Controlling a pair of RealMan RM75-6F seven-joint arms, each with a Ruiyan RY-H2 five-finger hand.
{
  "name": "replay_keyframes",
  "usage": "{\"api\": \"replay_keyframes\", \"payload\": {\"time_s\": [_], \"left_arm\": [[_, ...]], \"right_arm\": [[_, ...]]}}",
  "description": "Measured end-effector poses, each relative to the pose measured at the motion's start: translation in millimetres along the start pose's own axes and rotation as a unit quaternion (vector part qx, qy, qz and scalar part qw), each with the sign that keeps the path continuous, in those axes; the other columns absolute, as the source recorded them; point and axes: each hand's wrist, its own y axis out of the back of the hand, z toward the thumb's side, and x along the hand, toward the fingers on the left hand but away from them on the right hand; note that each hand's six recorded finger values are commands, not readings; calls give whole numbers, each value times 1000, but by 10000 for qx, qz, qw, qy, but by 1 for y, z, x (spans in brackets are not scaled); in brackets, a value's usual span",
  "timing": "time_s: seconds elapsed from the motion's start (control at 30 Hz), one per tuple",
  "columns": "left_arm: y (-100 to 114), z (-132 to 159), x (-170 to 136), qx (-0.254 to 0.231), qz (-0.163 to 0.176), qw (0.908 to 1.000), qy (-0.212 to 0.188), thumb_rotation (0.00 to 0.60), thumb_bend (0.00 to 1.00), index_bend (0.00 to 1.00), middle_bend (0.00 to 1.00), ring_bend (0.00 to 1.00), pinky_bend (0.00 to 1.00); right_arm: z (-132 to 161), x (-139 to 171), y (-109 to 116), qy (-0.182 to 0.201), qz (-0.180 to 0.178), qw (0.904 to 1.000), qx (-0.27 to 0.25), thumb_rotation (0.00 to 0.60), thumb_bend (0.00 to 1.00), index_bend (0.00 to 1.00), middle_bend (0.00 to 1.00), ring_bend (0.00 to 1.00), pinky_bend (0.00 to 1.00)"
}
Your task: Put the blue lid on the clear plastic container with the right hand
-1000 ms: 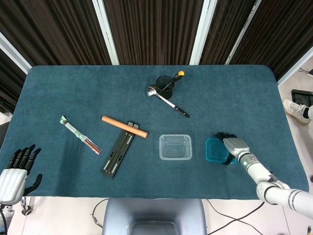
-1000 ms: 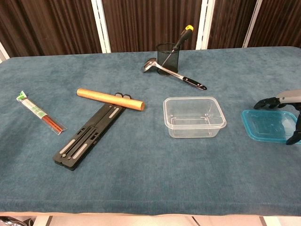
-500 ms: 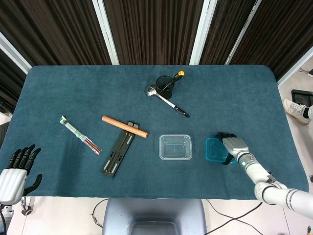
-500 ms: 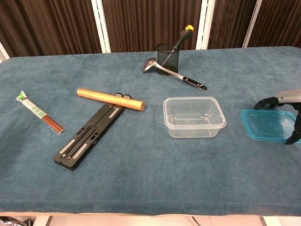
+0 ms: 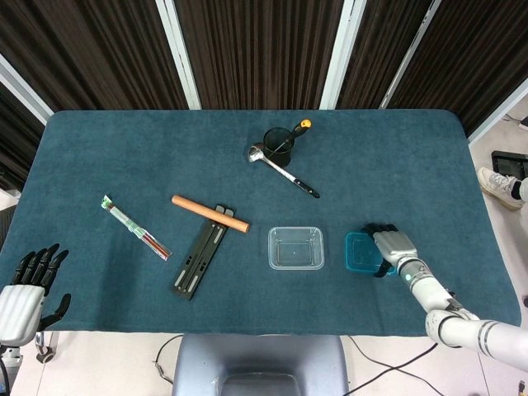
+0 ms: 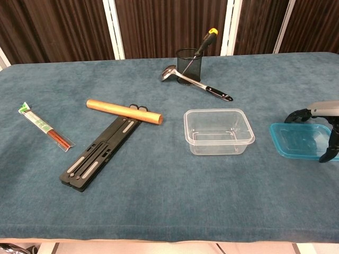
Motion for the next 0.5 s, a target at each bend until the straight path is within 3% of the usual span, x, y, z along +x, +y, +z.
{"api": "replay_keyframes", "payload": {"time_s": [0.5], "left_arm": [[0,1,0,-12,-10,10000,-28,600,421,0,0,0,72]], "right_arm": [[5,8,10,67,-382,9991,142,600,204,659,419,342,148]]}}
